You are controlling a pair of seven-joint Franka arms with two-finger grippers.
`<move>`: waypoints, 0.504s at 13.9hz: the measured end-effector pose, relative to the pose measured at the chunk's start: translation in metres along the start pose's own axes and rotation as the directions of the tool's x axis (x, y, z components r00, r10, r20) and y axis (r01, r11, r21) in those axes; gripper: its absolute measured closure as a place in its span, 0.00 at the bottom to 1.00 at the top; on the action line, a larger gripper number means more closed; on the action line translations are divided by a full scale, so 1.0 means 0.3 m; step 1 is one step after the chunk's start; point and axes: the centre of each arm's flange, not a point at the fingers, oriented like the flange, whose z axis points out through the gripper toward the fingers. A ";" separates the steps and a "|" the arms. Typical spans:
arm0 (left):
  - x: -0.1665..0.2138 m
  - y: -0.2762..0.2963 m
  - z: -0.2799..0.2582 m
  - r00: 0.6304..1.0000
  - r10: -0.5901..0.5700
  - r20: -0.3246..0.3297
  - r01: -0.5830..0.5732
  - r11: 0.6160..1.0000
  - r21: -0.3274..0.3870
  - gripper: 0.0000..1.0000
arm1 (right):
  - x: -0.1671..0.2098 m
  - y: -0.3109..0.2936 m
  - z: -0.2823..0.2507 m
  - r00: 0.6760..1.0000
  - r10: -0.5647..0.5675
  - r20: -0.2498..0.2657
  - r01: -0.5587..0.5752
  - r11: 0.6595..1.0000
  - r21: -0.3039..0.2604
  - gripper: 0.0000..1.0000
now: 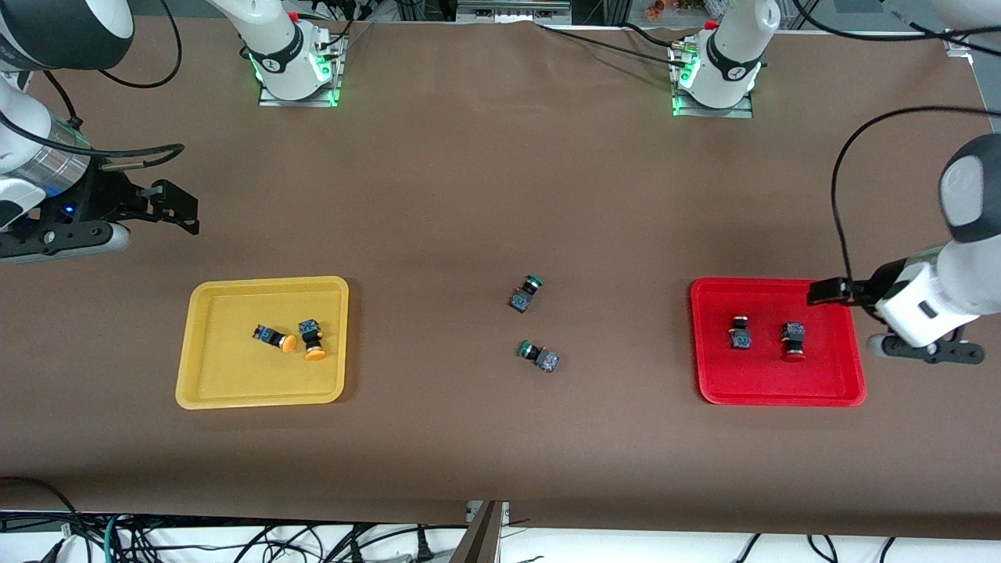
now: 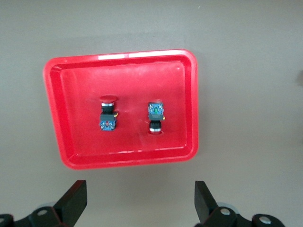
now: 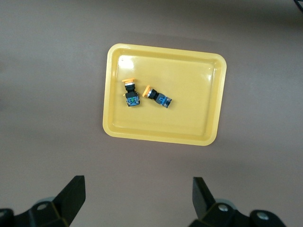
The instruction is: Place red and yellow buttons in trays
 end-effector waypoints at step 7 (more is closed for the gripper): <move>-0.158 0.016 -0.262 0.998 -0.007 -0.068 0.008 1.000 0.022 0.00 | 0.000 0.000 0.000 1.000 0.000 0.000 0.000 1.000 0.000 0.00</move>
